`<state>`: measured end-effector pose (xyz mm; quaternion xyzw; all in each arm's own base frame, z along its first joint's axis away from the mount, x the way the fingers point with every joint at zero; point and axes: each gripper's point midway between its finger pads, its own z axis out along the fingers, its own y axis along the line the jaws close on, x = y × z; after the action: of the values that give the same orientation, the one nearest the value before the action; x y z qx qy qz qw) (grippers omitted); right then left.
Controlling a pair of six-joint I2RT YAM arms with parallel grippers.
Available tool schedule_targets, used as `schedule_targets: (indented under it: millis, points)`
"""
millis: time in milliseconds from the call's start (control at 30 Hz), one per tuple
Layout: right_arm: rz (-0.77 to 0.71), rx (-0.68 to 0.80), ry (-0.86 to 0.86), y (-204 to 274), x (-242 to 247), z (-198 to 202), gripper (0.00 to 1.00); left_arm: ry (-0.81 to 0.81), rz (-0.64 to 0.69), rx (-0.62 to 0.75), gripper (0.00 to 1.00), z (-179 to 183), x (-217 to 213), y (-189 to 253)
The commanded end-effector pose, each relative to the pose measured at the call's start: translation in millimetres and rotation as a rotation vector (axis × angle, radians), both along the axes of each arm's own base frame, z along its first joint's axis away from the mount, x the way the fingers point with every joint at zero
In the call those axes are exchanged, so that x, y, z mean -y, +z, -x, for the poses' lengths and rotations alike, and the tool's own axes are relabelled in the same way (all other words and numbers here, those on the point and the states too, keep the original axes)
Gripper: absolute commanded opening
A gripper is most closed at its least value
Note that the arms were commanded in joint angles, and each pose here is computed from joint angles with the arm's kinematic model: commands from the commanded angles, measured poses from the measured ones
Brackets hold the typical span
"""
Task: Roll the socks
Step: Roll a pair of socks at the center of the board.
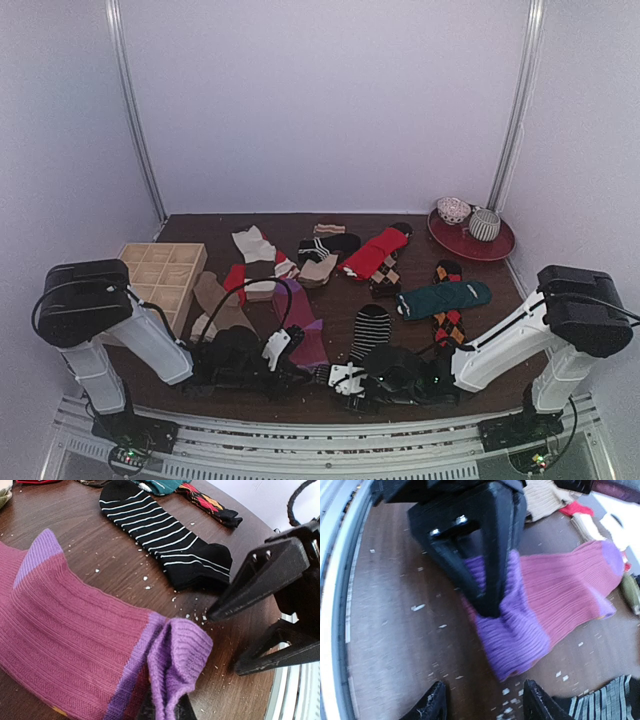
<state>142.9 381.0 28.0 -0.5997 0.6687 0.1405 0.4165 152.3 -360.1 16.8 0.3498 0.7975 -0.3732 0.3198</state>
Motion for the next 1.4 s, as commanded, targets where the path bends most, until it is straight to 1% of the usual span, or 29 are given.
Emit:
schedule_targets:
  millis: [0, 133, 233, 367, 433, 533, 633, 800, 867, 933, 1067, 1100, 1200, 1267, 1300, 1333, 1367]
  points:
    - [0.021, 0.204, -0.001, 15.4, -9.4, -22.5, 0.53, -0.023, -0.319, -0.186, 0.0, 36.3, -59.0, -79.8]
    - [-0.017, 0.237, 0.032, 28.2, -14.8, -19.2, 0.5, -0.025, -0.322, -0.19, 0.0, 37.1, -60.1, -80.6]
    - [-0.014, 0.22, 0.096, 26.2, -19.6, -9.8, 0.48, -0.026, -0.324, -0.192, 0.0, 38.0, -61.1, -81.4]
    - [0.015, 0.182, 0.134, 14.0, -27.8, -4.7, 0.39, -0.03, -0.328, -0.196, 0.0, 39.4, -62.5, -83.0]
    - [0.03, 0.183, 0.132, 9.7, -29.7, -6.8, 0.36, -0.031, -0.329, -0.2, 0.0, 40.0, -62.8, -83.5]
    - [0.04, 0.189, 0.133, 6.2, -33.8, -9.6, 0.36, -0.036, -0.322, -0.202, 0.0, 41.1, -62.1, -82.8]
    - [0.067, 0.191, 0.115, 0.2, -35.7, -17.8, 0.38, -0.039, -0.323, -0.204, 0.0, 41.6, -62.2, -83.3]
    - [0.119, 0.157, 0.061, -15.6, -26.0, -32.5, 0.4, -0.042, -0.319, -0.206, 0.0, 42.9, -62.8, -82.6]
    - [0.143, 0.139, 0.054, -23.1, -21.4, -32.5, 0.39, -0.042, -0.317, -0.207, 0.0, 43.3, -63.3, -82.6]
    - [0.17, 0.112, 0.041, -31.7, -15.4, -31.2, 0.33, -0.042, -0.316, -0.207, 0.0, 43.4, -63.4, -82.5]
    - [0.229, 0.016, -0.008, -52.8, 1.4, -24.0, 0.1, -0.04, -0.309, -0.194, 0.0, 41.8, -62.7, -79.2]
    - [0.24, -0.01, -0.017, -57.7, 5.0, -21.3, 0.06, -0.042, -0.304, -0.189, 0.0, 41.4, -62.1, -77.3]
    - [0.266, -0.101, -0.046, -69.8, 14.0, -14.2, 0.01, -0.041, -0.29, -0.153, 0.0, 36.2, -58.2, -67.2]
    - [0.265, -0.174, -0.072, -74.1, 17.1, -11.8, 0.0, -0.023, -0.294, -0.119, 0.26, 29.5, -57.9, -59.6]
    - [0.263, -0.226, -0.078, -76.5, 18.0, -8.6, 0.0, -0.018, -0.295, -0.1, 0.35, 27.0, -58.6, -54.7]
    - [0.261, -0.264, -0.097, -77.2, 18.6, -8.6, 0.0, -0.008, -0.288, -0.076, 0.46, 23.3, -58.5, -47.7]
    - [0.259, -0.319, -0.095, -78.5, 18.0, -4.7, 0.0, 0.01, -0.28, -0.048, 0.55, 18.6, -59.3, -39.9]
